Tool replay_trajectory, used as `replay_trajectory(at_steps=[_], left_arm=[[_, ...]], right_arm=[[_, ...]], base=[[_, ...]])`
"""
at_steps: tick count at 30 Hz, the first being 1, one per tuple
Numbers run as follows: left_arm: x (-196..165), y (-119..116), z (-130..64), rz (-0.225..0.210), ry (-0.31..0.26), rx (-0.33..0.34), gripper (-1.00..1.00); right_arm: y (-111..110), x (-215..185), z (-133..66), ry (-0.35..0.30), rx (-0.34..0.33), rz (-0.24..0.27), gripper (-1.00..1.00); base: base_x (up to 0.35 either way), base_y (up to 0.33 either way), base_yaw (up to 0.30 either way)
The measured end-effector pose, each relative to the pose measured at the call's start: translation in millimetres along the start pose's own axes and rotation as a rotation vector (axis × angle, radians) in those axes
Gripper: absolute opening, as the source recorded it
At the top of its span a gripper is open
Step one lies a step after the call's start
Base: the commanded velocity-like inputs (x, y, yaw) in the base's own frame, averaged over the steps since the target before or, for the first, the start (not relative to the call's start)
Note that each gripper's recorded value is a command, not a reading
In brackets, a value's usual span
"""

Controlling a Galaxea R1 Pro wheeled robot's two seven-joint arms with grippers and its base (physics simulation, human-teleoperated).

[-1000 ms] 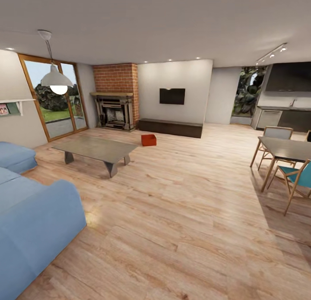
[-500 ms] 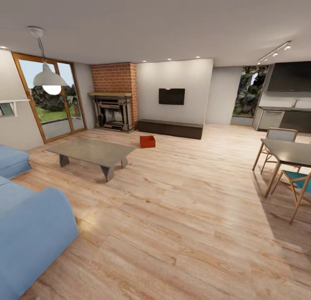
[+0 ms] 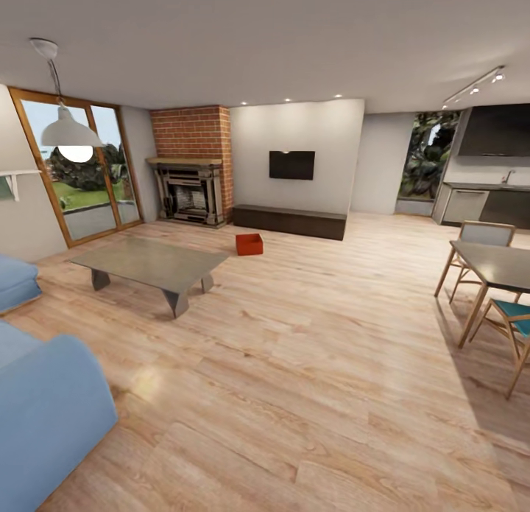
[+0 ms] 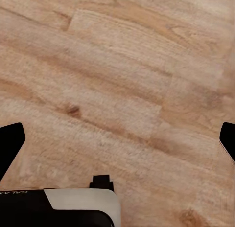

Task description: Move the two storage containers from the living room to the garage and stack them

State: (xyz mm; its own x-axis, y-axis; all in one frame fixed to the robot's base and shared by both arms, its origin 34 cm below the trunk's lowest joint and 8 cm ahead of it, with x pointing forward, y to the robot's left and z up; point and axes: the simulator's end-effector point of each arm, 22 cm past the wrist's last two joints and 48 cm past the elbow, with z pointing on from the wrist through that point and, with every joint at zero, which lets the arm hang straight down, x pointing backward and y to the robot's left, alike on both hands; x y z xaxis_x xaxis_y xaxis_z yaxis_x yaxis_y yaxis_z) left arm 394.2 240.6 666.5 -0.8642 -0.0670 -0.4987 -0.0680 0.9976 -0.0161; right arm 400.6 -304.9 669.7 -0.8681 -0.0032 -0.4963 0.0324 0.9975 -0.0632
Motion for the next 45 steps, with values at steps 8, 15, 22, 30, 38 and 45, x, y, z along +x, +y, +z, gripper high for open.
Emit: replay_trajectory(at_steps=[8,15,22,30,38,45], left_arm=[[-0.1,0.0,0.0,0.000,0.000,0.000,1.00],[-0.1,-0.1,0.0,0.000,0.000,0.000,1.00],[0.2,-0.1,0.0,0.000,0.000,0.000,1.00],[-0.1,0.0,0.0,0.000,0.000,0.000,1.00],[-0.1,0.0,0.0,0.000,0.000,0.000,1.00],[-0.1,0.0,0.0,0.000,0.000,0.000,1.00]], right_arm=[[-0.2,0.0,0.0,0.000,0.000,0.000,1.00],[0.2,0.0,0.0,0.000,0.000,0.000,1.00],[0.2,0.0,0.0,0.000,0.000,0.000,1.00],[-0.7,0.0,0.0,0.000,0.001,0.000,1.00],[-0.8,0.0,0.0,0.000,0.001,-0.001,1.00],[-0.6,0.0,0.0,0.000,0.000,-0.002,1.00]], base=[[0.329,-0.086,0.000],[0.329,-0.086,0.000],[0.329,-0.085,0.000],[0.329,-0.085,0.000],[0.329,-0.085,0.000],[0.329,-0.085,0.048]])
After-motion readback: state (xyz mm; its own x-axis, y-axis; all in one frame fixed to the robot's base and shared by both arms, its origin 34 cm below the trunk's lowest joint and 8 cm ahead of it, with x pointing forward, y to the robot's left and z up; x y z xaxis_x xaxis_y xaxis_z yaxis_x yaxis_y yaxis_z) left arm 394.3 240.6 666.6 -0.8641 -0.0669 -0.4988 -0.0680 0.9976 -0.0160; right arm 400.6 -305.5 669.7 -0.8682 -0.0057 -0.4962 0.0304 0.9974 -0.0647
